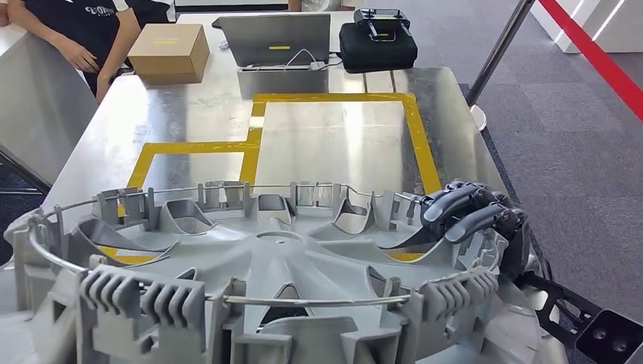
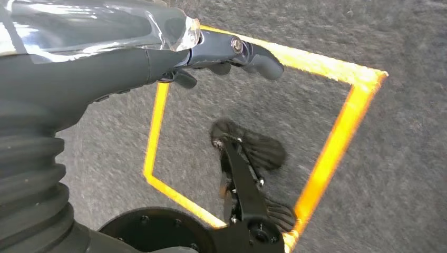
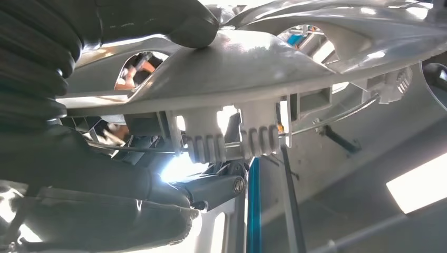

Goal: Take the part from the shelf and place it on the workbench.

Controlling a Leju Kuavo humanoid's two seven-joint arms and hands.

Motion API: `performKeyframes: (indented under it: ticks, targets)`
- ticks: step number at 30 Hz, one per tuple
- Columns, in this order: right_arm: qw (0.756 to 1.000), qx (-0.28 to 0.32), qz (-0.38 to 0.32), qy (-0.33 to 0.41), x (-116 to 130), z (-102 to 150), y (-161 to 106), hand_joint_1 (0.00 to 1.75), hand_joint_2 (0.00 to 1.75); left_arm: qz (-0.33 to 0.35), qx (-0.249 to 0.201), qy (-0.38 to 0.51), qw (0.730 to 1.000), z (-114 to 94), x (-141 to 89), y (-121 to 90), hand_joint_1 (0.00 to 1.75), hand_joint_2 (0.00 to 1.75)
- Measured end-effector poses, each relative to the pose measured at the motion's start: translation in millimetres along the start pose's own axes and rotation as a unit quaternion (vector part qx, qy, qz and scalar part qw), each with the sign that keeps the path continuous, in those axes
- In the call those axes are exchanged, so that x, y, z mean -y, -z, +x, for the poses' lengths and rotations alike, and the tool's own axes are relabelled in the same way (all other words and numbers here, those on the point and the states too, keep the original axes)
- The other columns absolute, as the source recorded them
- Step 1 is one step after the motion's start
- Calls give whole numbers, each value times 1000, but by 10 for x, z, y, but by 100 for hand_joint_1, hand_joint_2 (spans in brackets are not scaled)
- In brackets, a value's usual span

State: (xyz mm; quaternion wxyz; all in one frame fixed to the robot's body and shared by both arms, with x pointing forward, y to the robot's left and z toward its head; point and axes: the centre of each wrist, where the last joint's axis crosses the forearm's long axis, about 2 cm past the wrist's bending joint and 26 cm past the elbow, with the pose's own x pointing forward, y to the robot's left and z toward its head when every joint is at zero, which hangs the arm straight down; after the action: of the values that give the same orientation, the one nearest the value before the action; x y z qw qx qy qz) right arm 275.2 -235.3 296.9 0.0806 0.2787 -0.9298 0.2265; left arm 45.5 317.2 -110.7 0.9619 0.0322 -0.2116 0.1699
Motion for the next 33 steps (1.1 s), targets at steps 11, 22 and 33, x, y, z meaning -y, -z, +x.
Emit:
performKeyframes:
  ticks: [11, 22, 33]
  targets:
    - [955, -20, 17, -297, -354, 430, -102, 175, 175, 25, -5, -37, 999, -90, -11, -30, 0, 175]
    - [903, -127, 68, -404, -288, 465, -334, 175, 175, 10, -1, -33, 999, -72, 38, -23, 0, 175]
    - [796, -345, 174, -466, 303, 275, -1375, 175, 175, 1, -1, -33, 999, -83, 9, -27, 0, 175]
